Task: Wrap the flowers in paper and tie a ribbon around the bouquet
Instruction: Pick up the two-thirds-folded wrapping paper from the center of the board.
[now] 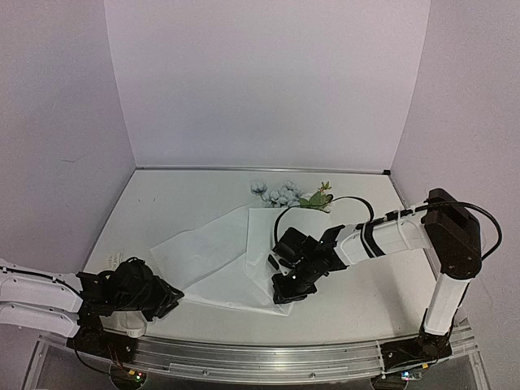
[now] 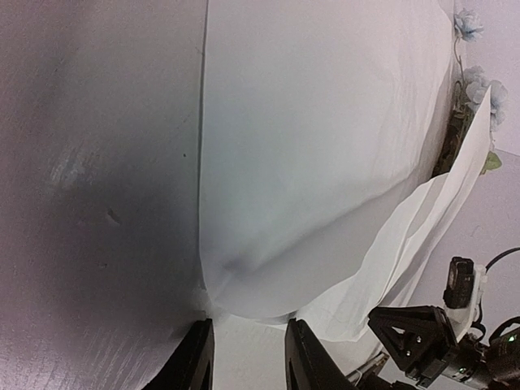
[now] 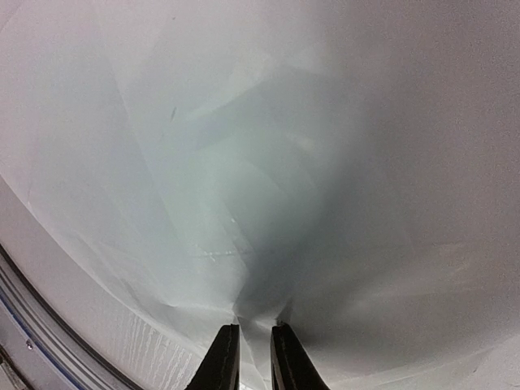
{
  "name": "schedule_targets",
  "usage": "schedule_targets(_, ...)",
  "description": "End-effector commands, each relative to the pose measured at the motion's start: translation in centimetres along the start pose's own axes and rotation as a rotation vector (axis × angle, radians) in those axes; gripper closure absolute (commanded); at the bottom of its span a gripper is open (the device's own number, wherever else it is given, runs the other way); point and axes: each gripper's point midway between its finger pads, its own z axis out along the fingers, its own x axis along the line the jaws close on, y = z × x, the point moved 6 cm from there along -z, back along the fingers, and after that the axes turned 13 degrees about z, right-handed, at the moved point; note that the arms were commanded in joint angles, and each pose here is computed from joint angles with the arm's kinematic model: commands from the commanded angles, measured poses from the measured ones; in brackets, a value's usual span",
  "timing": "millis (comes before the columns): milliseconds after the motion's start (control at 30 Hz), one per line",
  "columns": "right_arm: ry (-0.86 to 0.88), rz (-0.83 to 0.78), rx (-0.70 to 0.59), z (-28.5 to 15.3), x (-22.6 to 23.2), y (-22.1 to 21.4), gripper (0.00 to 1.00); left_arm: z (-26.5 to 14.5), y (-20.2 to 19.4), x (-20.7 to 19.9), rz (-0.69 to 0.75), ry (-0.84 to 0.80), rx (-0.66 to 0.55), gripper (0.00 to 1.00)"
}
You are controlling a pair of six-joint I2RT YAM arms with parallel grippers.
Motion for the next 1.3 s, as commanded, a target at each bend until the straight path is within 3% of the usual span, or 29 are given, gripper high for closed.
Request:
schedule_targets(0,-0.084,0.008,0.029,1.5,-2.0,-1.0,0.86,0.4,0.3,0.3,-0.011,0.007,-0.041,0.71)
schedule_targets(200,-0.080,0.008,0.028,1.4,-2.0,-1.0,0.86,0.9,0.7,0.9,-0.006,0.013,-0.084,0.77)
schedule_targets(367,-0.076,0.005,0.024,1.2,-1.9,-0.9,0.86,0.8,1.1,0.5,0.042,0.021,-0.115,0.88)
schedule_targets(567,-0.072,0.006,0.022,1.2,-1.8,-0.8,0.86,0.0,1.7,-1.7,0.164,-0.019,-0.141,1.00)
schedule_targets(967,-0.079,0.026,0.019,1.4,-1.8,-0.7,0.86,-2.3,1.2,-8.0,0.498,-0.159,-0.131,1.00)
schedule_targets(1267,-0.083,0.032,0.019,1.5,-1.8,-0.7,0.86,-3.2,-0.4,-14.6,0.745,-0.371,-0.085,1.00)
